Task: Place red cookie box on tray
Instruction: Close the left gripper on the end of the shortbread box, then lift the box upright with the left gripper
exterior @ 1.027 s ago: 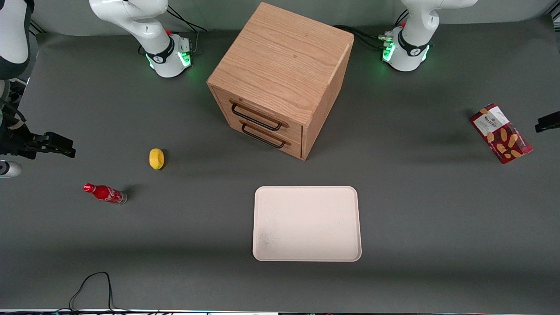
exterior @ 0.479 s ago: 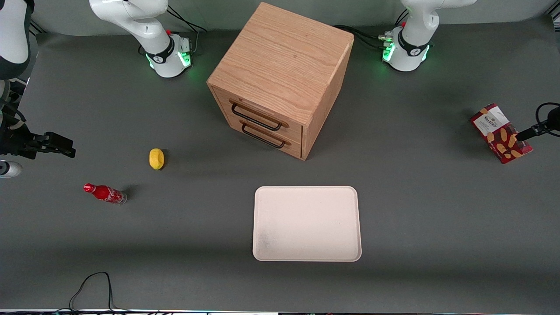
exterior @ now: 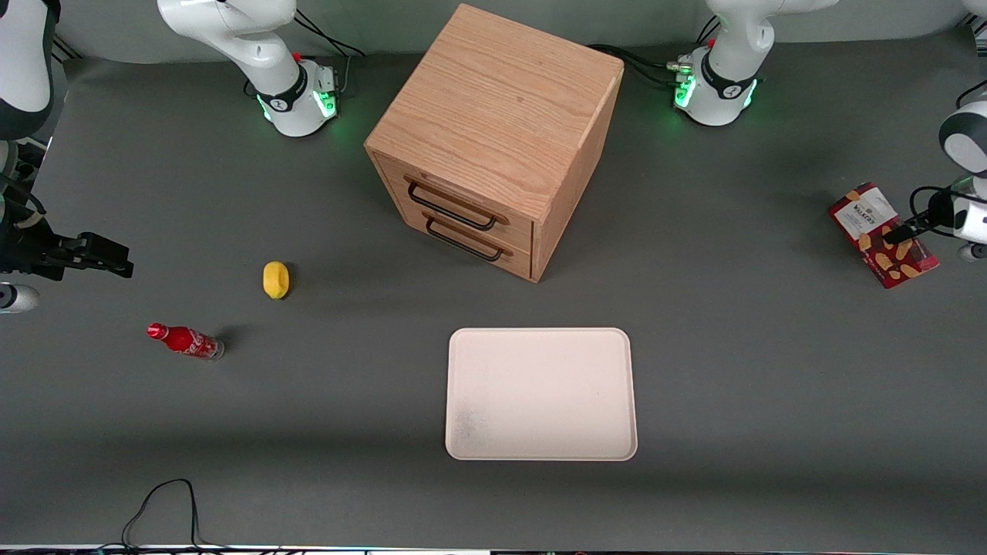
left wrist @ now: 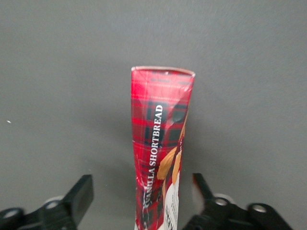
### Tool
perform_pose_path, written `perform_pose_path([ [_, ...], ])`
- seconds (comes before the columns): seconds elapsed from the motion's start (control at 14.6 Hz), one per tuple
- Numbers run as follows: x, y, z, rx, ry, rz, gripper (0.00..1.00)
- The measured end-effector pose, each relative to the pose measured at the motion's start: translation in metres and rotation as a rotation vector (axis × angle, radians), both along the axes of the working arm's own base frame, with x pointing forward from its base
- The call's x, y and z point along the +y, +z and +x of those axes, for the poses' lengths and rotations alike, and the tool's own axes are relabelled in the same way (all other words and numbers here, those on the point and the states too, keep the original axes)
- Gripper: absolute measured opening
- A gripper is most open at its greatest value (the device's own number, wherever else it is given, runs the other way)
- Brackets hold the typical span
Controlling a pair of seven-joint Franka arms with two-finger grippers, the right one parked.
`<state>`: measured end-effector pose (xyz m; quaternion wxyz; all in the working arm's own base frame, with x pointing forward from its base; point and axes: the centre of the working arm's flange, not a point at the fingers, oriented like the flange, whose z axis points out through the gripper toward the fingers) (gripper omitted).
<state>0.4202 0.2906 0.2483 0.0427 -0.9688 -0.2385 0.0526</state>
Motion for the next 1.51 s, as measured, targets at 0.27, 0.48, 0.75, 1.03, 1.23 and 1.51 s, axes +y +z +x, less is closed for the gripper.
perform_pose_path([
  [0.27, -0.004, -0.014, 0.0, 0.027, -0.007, -0.001, 0.37],
  [0.48, -0.012, -0.013, 0.008, 0.023, -0.038, -0.001, 0.1],
  [0.75, -0.019, 0.026, 0.042, 0.041, -0.217, -0.051, 0.04],
  [1.03, -0.079, 0.14, 0.115, 0.049, -0.373, -0.12, 0.04],
  [1.23, -0.152, 0.231, 0.154, 0.035, -0.499, -0.141, 0.04],
  [1.51, -0.249, 0.303, 0.177, 0.007, -0.561, -0.15, 0.04],
])
